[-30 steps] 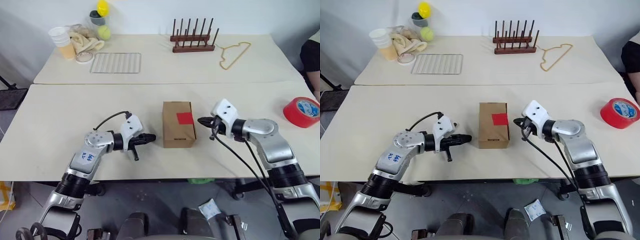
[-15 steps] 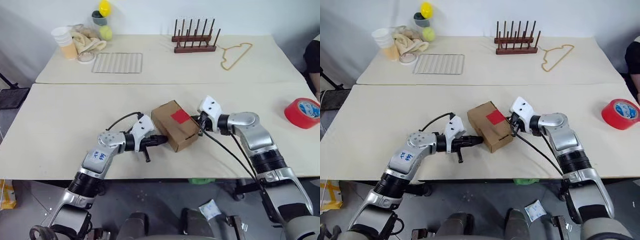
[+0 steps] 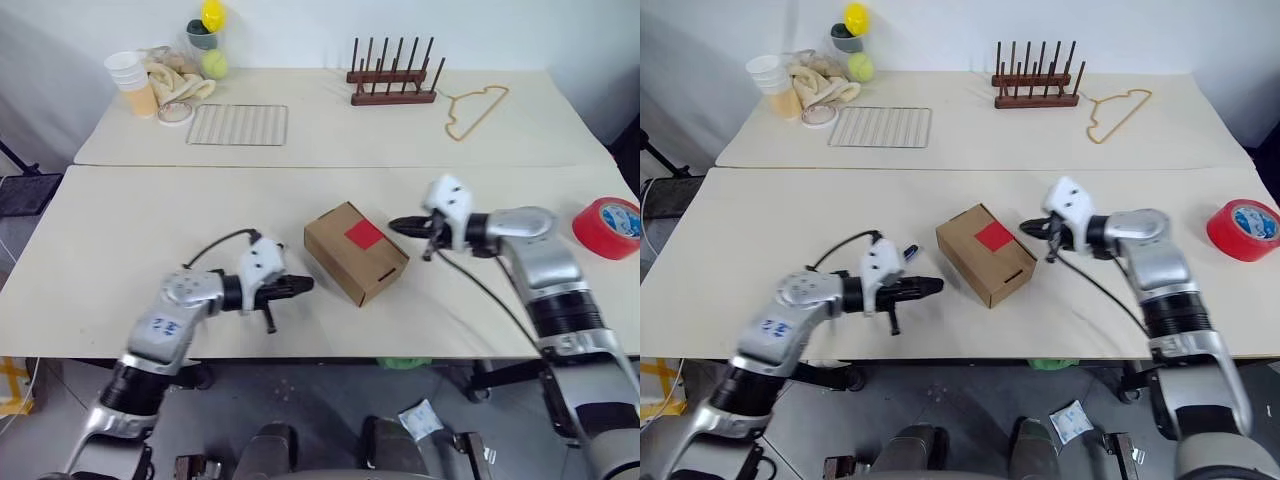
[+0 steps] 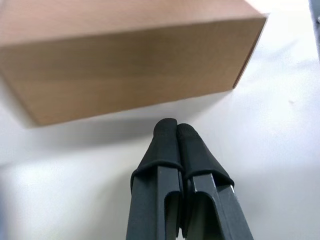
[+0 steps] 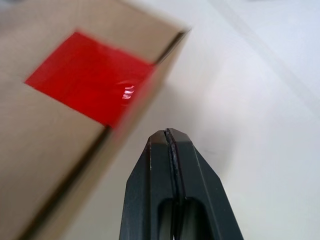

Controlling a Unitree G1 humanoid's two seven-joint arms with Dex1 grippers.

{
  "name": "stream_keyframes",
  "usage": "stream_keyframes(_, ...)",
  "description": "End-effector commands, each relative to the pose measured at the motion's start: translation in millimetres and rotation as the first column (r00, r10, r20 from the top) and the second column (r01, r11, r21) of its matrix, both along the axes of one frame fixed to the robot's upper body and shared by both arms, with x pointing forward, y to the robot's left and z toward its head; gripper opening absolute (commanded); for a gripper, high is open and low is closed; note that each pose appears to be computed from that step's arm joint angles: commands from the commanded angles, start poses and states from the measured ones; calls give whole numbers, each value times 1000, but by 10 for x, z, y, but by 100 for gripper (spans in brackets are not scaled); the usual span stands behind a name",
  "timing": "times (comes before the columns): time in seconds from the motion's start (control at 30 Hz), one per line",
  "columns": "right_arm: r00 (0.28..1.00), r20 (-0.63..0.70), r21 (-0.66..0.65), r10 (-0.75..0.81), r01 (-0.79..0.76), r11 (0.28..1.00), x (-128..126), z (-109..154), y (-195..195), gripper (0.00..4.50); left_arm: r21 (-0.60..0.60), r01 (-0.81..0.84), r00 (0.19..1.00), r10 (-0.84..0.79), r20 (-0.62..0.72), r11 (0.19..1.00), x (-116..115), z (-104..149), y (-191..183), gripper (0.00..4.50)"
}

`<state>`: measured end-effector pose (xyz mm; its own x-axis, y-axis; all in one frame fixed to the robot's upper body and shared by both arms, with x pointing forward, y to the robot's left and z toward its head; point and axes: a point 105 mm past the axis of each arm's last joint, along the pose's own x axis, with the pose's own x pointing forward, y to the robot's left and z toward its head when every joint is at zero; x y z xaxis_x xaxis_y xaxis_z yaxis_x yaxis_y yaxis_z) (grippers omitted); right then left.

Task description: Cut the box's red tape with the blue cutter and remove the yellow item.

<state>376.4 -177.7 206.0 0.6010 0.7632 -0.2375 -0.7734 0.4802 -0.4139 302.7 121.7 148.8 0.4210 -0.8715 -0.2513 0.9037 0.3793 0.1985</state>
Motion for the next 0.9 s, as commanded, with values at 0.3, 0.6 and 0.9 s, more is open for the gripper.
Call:
stream_keyframes(0.3, 980, 103, 227, 169, -189, 955, -1072, 95, -255, 354, -98, -522, 846, 529, 68, 847, -469, 482, 2166, 206)
stream_keyframes(0.6, 952, 163, 266, 259, -295, 918, -1382, 116, -6, 450, 61, -627, 775, 630, -55, 776, -934, -53, 2762, 448)
stream_keyframes(0.9, 928, 161, 223, 336, -366, 904, -1384, 289, 88, 450, -31, -453, 892, 453, 3, 891, -422, 130, 1746, 448)
